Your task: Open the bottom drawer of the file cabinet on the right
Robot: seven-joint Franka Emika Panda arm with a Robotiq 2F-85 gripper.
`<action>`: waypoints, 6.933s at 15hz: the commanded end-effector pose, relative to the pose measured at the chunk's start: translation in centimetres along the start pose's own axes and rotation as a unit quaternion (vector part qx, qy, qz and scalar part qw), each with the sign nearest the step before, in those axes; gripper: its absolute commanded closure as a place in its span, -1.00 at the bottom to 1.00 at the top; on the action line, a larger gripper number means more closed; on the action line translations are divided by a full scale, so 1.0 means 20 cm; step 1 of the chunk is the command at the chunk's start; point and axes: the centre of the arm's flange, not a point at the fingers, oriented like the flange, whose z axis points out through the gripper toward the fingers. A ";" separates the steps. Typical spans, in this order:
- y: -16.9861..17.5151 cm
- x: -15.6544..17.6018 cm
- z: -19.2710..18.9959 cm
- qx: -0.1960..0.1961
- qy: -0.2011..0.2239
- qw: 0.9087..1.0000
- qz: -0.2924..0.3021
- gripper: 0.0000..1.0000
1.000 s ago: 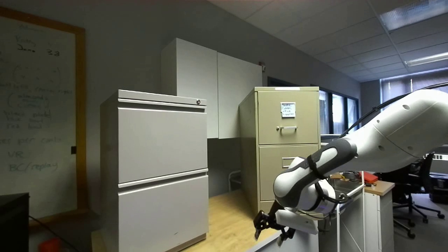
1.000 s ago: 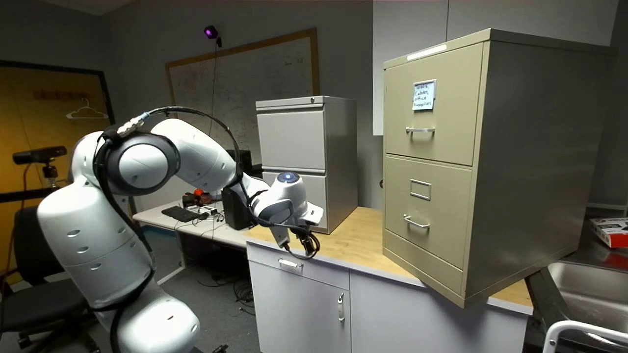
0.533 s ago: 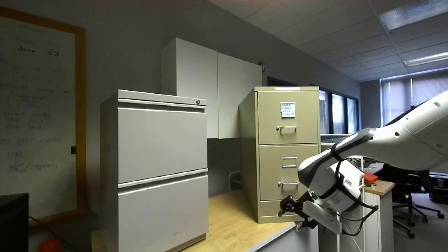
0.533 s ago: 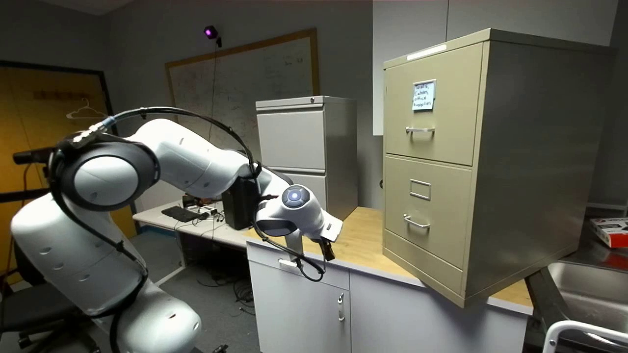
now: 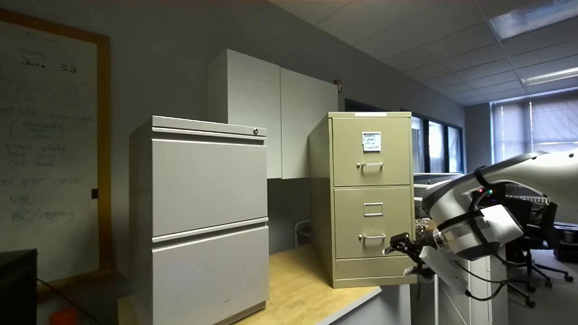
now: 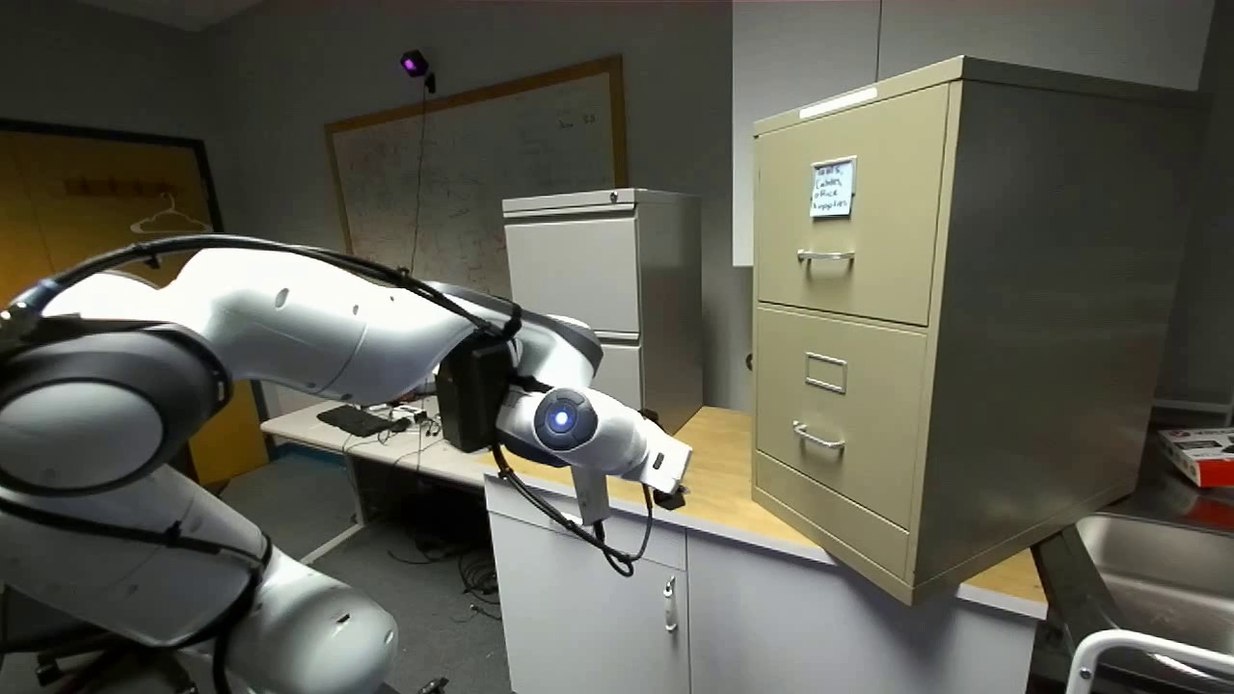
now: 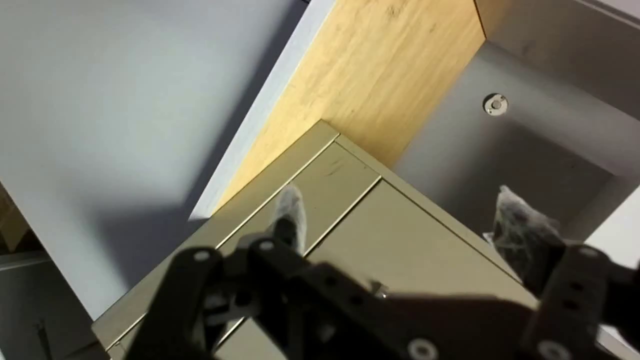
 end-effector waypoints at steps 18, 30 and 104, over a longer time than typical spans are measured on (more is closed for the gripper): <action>-0.18 0.51 0.08 0.059 0.081 0.995 0.028 -1.00; 0.10 0.91 0.35 0.166 0.063 0.975 0.130 -1.00; 0.38 0.12 0.06 -0.044 -0.055 0.994 0.085 -0.64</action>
